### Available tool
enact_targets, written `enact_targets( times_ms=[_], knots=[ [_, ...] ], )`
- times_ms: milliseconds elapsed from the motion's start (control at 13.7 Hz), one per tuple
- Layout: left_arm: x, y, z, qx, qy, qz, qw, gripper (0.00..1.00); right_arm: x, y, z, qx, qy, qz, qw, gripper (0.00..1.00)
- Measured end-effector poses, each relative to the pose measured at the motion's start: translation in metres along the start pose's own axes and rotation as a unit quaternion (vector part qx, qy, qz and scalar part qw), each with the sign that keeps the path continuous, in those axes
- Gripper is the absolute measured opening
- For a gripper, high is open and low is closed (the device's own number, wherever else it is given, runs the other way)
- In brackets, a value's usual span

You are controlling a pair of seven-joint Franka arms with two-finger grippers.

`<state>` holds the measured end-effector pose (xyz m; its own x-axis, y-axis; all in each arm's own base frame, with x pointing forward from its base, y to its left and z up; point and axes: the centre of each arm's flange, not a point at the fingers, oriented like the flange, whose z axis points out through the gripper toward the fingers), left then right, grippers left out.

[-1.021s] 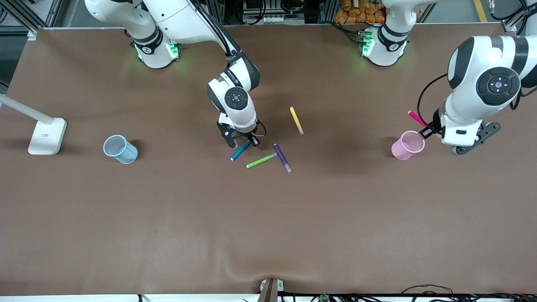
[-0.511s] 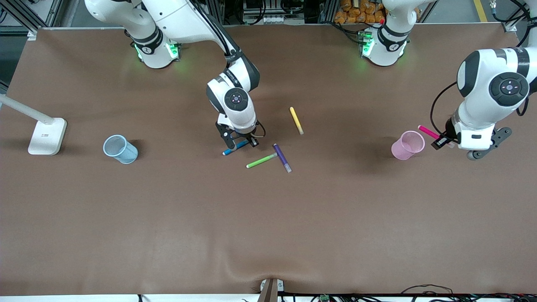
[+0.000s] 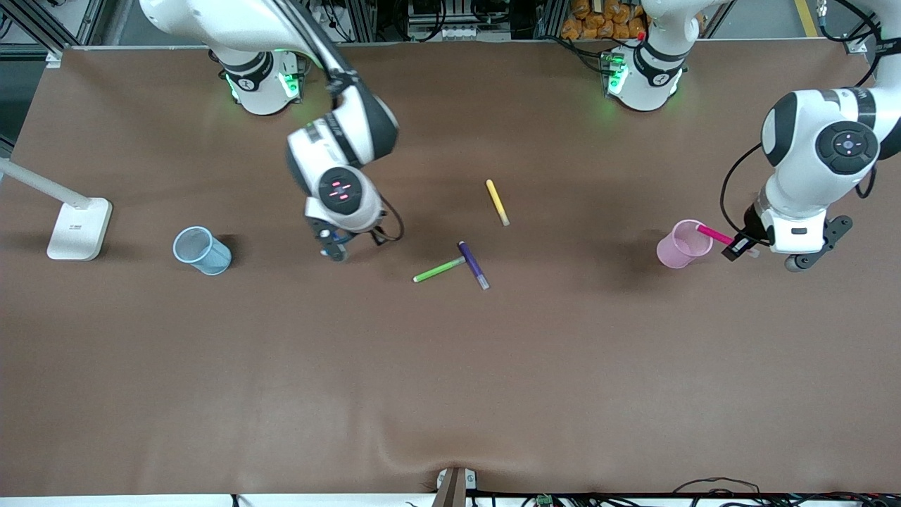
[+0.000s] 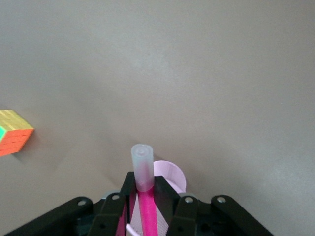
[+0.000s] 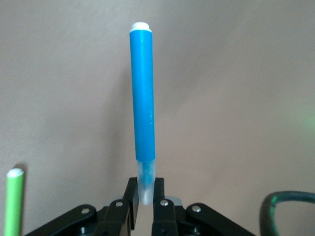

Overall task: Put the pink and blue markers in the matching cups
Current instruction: 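Lower the pink marker into the pink cup while the right gripper carries the blue marker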

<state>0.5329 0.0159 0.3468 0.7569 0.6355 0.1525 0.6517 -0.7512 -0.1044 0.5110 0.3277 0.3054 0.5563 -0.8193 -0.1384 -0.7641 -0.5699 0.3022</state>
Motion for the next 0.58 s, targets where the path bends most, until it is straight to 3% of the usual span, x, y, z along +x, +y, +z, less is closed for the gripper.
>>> enact_targets(
  times_ms=[219, 584],
  knots=[
    [-0.008, -0.007, 0.021, -0.015, 0.003, -0.003, 1.000, 0.21, 0.061, 0.039, -0.039, -0.023, -0.068, -0.041, 0.997, 0.16],
    [-0.013, -0.013, 0.034, -0.019, 0.001, -0.006, 1.000, 0.21, 0.146, 0.096, -0.066, -0.038, -0.138, -0.088, 0.986, 0.16]
  ],
)
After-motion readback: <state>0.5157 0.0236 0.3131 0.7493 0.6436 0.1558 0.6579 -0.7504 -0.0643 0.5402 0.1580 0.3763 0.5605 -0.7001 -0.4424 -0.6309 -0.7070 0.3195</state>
